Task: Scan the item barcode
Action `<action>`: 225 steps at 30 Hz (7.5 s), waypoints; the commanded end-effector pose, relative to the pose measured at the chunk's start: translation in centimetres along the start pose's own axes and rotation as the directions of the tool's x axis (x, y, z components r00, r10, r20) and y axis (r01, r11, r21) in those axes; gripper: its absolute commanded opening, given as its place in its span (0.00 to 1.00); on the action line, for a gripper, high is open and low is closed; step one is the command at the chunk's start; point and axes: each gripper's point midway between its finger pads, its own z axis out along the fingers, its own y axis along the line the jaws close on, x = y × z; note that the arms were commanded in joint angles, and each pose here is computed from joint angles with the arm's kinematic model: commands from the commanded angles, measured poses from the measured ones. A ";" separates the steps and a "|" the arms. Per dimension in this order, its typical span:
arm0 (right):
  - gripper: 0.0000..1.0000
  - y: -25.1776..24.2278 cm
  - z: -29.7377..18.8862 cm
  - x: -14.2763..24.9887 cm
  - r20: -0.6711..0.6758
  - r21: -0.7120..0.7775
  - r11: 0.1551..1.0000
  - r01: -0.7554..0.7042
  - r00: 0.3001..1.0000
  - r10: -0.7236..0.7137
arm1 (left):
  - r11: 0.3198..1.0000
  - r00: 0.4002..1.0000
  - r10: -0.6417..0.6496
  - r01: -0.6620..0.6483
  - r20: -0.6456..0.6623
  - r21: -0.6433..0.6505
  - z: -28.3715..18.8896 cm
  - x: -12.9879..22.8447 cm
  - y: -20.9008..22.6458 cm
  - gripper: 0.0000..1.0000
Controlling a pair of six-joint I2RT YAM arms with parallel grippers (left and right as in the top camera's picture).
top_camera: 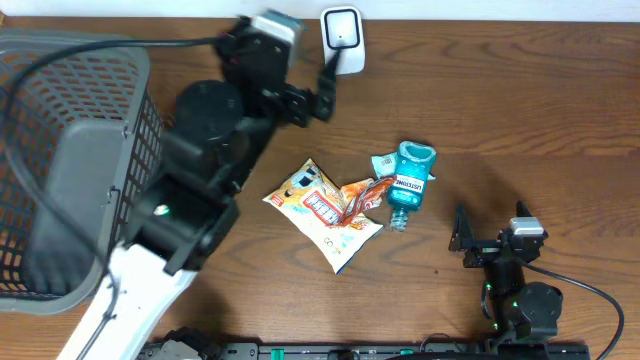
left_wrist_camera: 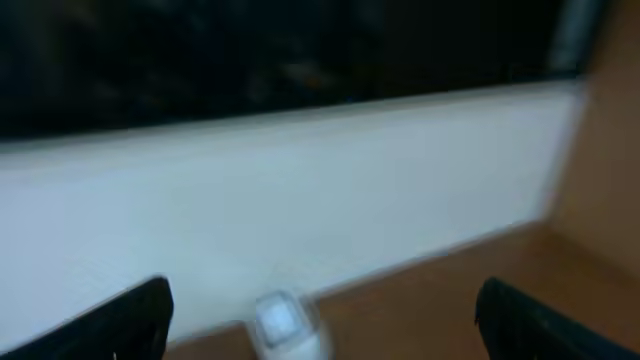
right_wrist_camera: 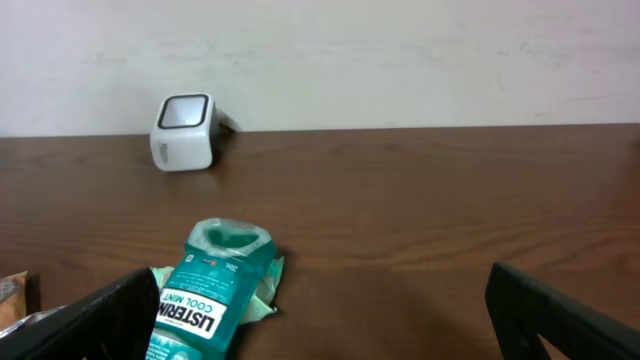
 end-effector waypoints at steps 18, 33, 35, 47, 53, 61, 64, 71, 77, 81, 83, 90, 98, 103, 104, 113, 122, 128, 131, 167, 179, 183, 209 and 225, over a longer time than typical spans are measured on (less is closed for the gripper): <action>0.99 -0.2 0.0 0.1 -0.005 0.006 1.000 0.001 1.000 -0.001 | 0.878 0.964 0.249 -0.265 -0.093 -0.399 -8.7 -4.5 7.9 0.99; 0.99 -0.2 0.0 0.1 -0.005 0.006 1.000 0.001 1.000 -0.001 | 0.957 0.932 0.270 -0.231 0.241 -0.176 -20.4 -8.4 4.2 0.99; 0.99 -0.2 0.0 0.1 -0.005 0.006 1.000 0.001 1.000 -0.001 | 0.953 0.921 0.272 -0.218 0.279 -0.211 -22.5 -9.2 4.8 0.99; 0.99 -0.2 0.0 0.2 -0.005 0.006 1.000 0.001 1.000 -0.001 | 0.934 0.837 0.339 -0.242 0.431 -0.265 -31.0 -10.7 4.0 0.99; 0.99 -0.2 0.0 0.2 -0.005 0.006 1.000 0.001 1.000 -0.001 | 0.921 0.769 0.379 -0.259 0.515 -0.290 -35.9 -11.1 1.7 0.99; 0.99 1.6 -0.1 0.2 -0.035 -0.087 0.955 -0.284 0.959 0.282 | 0.902 0.698 0.420 -0.252 0.581 -0.350 -40.8 -10.9 0.4 0.99; 0.99 5.8 -0.9 0.1 -0.195 -0.272 0.782 -0.561 0.827 0.527 | 0.901 0.680 0.425 -0.250 0.598 -0.356 -41.9 -10.8 0.1 0.99; 0.99 9.9 -3.0 0.3 -0.385 -0.418 0.632 -0.652 0.758 0.527 | 0.896 0.638 0.436 -0.244 0.634 -0.371 -44.5 -10.2 -0.7 1.00; 0.99 11.1 -4.0 0.4 -0.483 -0.426 0.540 -0.726 0.687 0.543 | 0.889 0.577 0.453 -0.235 0.679 -0.394 -46.7 -9.2 -1.3 1.00; 0.99 11.2 -4.0 0.0 -0.516 -0.390 0.479 -0.786 0.618 0.594 | 0.889 0.585 0.452 -0.236 0.673 -0.392 -46.2 -9.1 -1.2 1.00; 0.99 11.8 -4.6 -0.9 -0.502 -0.458 0.478 -0.750 0.662 0.557 | 0.889 0.590 0.452 -0.232 0.669 -0.395 -46.1 -9.0 -1.0 1.00; 0.99 12.6 -5.3 0.1 -0.478 -0.549 0.535 -0.643 0.766 0.430 | 0.838 0.666 0.437 -0.059 0.605 -0.542 -46.5 -8.3 3.2 1.00; 0.98 9.5 -3.1 1.7 -0.446 -0.347 0.686 -0.639 0.756 0.479 | 0.840 0.734 0.416 -0.083 0.537 -0.537 -43.3 -6.4 4.2 1.00; 0.92 4.8 -2.9 2.0 -0.448 -0.040 0.871 -0.489 0.788 0.422 | 0.842 0.787 0.395 -0.106 0.473 -0.528 -40.0 -4.4 5.2 1.00; 0.91 4.3 -2.9 0.8 -0.443 -0.005 0.888 -0.460 0.797 0.410 | 0.843 0.804 0.388 -0.113 0.450 -0.525 -38.9 -3.6 5.5 1.00; 0.99 2.4 0.9 0.6 -0.564 0.215 0.954 -0.210 0.771 0.297 | 0.856 0.911 0.325 -0.169 0.253 -0.489 -30.6 3.7 8.0 1.00; 0.99 8.5 5.4 3.9 -0.713 0.217 0.935 0.279 0.699 -0.043 | 0.890 0.964 0.251 -0.196 0.084 -0.411 -24.7 11.7 9.0 1.00; 0.99 11.8 7.8 9.0 -0.820 0.184 0.890 0.416 0.564 -0.095 | 0.895 0.973 0.228 -0.205 0.011 -0.395 -22.9 15.0 9.5 1.00; 0.97 11.7 7.8 10.1 -0.842 0.213 0.873 0.439 0.536 -0.064 | 0.895 0.973 0.229 -0.205 0.013 -0.396 -23.0 15.0 9.5 1.00; 0.41 14.3 6.4 20.1 -0.979 -0.044 0.962 0.270 0.178 -0.095 | 0.895 0.973 0.228 -0.205 0.013 -0.396 -23.0 15.0 9.5 1.00; 0.28 18.1 2.0 16.7 -0.966 -0.257 0.965 -0.055 0.011 -0.257 | 0.895 0.974 0.228 -0.205 0.012 -0.396 -23.0 15.0 9.5 1.00; 0.31 18.7 1.3 14.6 -0.941 -0.338 0.936 -0.098 0.039 -0.336 | 0.895 0.974 0.228 -0.205 0.012 -0.396 -23.0 15.0 9.5 1.00; 0.52 19.7 2.7 10.0 -0.946 -0.305 0.942 -0.138 0.158 -0.283 | 0.903 0.973 0.228 -0.205 0.017 -0.378 -22.8 15.0 9.2 1.00; 0.75 17.7 0.2 7.1 -0.995 -0.031 0.988 -0.149 0.102 -0.015 | 0.903 0.973 0.228 -0.205 0.017 -0.378 -22.8 15.0 9.2 1.00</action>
